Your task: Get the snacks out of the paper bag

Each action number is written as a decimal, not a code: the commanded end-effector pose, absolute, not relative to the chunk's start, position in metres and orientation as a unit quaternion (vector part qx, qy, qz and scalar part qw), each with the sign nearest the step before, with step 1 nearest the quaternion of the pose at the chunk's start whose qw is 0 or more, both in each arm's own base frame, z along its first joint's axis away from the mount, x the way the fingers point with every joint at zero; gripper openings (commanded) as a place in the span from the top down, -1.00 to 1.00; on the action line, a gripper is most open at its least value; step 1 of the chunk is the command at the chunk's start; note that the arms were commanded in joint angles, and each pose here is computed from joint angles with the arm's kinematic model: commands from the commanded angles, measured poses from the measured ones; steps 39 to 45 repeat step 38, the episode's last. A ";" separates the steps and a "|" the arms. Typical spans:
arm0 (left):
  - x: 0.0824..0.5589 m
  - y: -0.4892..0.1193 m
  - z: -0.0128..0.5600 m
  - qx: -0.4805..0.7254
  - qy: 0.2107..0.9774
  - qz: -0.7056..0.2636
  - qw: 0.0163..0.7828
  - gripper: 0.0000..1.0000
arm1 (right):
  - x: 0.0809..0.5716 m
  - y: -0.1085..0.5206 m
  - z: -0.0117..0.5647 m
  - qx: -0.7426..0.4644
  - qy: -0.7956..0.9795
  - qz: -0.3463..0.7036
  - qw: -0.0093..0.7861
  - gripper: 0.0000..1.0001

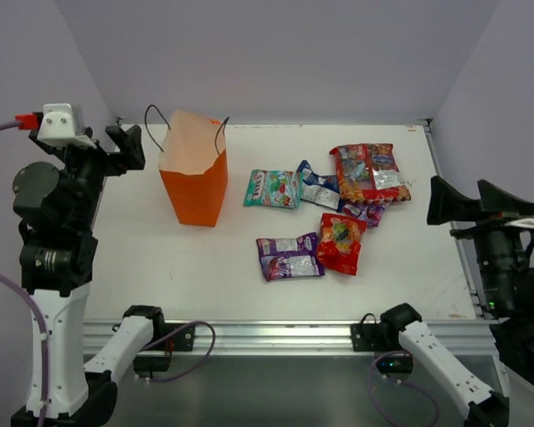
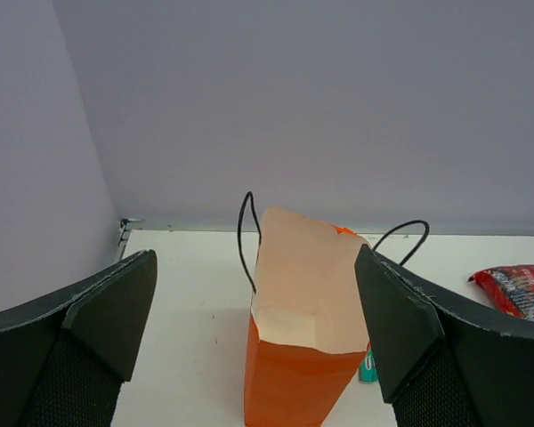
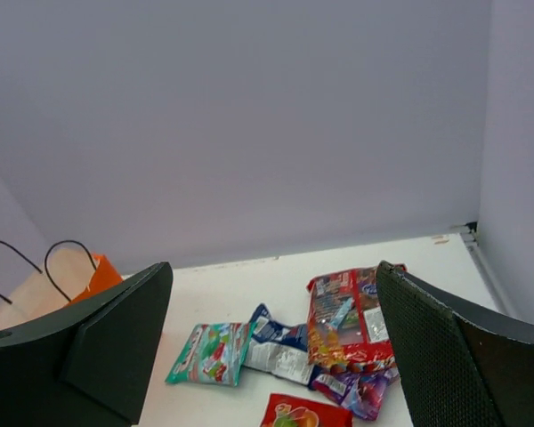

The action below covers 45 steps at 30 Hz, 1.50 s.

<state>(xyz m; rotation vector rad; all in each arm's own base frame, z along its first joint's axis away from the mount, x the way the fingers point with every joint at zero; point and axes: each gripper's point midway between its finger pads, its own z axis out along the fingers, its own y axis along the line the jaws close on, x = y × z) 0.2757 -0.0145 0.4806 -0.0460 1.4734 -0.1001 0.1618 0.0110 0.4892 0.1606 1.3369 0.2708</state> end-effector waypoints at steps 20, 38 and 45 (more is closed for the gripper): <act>0.173 0.007 0.492 -0.048 0.619 -0.020 0.784 -1.00 | 0.076 -0.050 0.500 0.073 0.535 0.049 0.840 -0.98; 0.201 -0.016 0.470 -0.014 0.644 -0.048 0.764 -1.00 | 0.080 -0.044 0.494 0.064 0.538 0.056 0.838 -0.98; 0.201 -0.016 0.470 -0.014 0.644 -0.048 0.764 -1.00 | 0.080 -0.044 0.494 0.064 0.538 0.056 0.838 -0.98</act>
